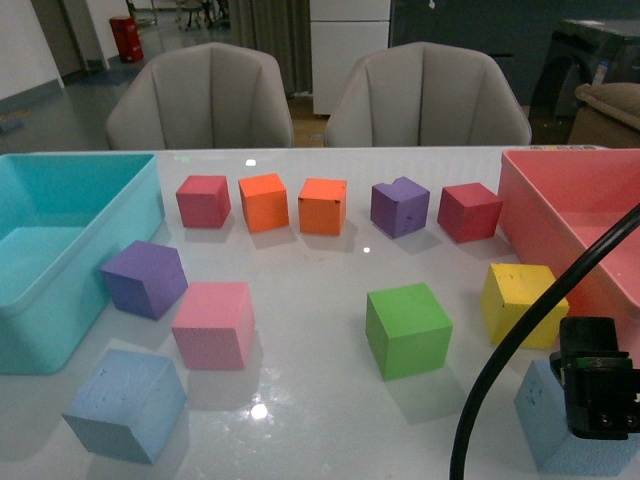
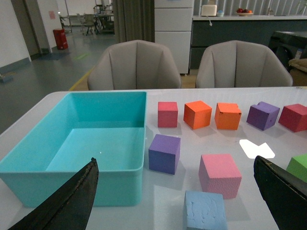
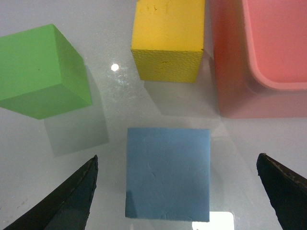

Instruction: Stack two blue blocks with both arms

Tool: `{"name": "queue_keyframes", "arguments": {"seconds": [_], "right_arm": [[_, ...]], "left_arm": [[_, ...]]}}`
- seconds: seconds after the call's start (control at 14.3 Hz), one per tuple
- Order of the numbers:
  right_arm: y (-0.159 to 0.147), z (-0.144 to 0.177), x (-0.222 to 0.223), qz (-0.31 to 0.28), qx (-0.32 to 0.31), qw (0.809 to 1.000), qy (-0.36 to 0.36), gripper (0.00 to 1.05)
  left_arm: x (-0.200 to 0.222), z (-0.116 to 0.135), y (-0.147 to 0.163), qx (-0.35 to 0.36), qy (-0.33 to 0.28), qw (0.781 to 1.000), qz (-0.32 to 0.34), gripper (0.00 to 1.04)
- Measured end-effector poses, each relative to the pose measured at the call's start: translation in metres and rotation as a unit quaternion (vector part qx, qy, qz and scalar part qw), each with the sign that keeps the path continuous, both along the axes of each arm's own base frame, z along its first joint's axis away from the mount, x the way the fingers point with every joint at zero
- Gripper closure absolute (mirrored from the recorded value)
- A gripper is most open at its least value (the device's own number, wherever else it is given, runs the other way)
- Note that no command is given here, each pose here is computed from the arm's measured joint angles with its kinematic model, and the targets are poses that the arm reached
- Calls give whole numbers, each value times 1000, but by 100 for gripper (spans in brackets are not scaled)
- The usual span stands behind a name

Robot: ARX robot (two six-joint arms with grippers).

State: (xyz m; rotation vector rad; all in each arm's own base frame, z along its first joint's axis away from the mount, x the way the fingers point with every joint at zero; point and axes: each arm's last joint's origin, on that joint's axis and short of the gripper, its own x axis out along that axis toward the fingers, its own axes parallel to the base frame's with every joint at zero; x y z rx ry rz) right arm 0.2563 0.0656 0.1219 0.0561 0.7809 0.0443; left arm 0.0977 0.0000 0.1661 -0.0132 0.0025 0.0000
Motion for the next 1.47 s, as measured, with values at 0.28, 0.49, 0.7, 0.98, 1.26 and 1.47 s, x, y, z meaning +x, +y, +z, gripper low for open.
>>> {"name": "queue_keyframes", "arguments": {"seconds": [0.28, 0.49, 0.7, 0.98, 1.26, 1.47], "right_arm": [[10, -19, 14, 8, 5, 1000, 20, 6], [10, -35, 17, 1, 7, 999, 35, 6], [10, -56, 18, -2, 4, 998, 56, 6], [8, -61, 13, -9, 2, 998, 56, 41], [12, -14, 2, -7, 7, 1000, -4, 58], [29, 27, 28, 5, 20, 998, -54, 60]], "left_arm": [[0, 0, 0, 0, 0, 1000, 0, 7], [0, 0, 0, 0, 0, 1000, 0, 7], [0, 0, 0, 0, 0, 1000, 0, 7], [0, 0, 0, 0, 0, 1000, 0, 7], [0, 0, 0, 0, 0, 1000, 0, 7], [0, 0, 0, 0, 0, 1000, 0, 7]]}}
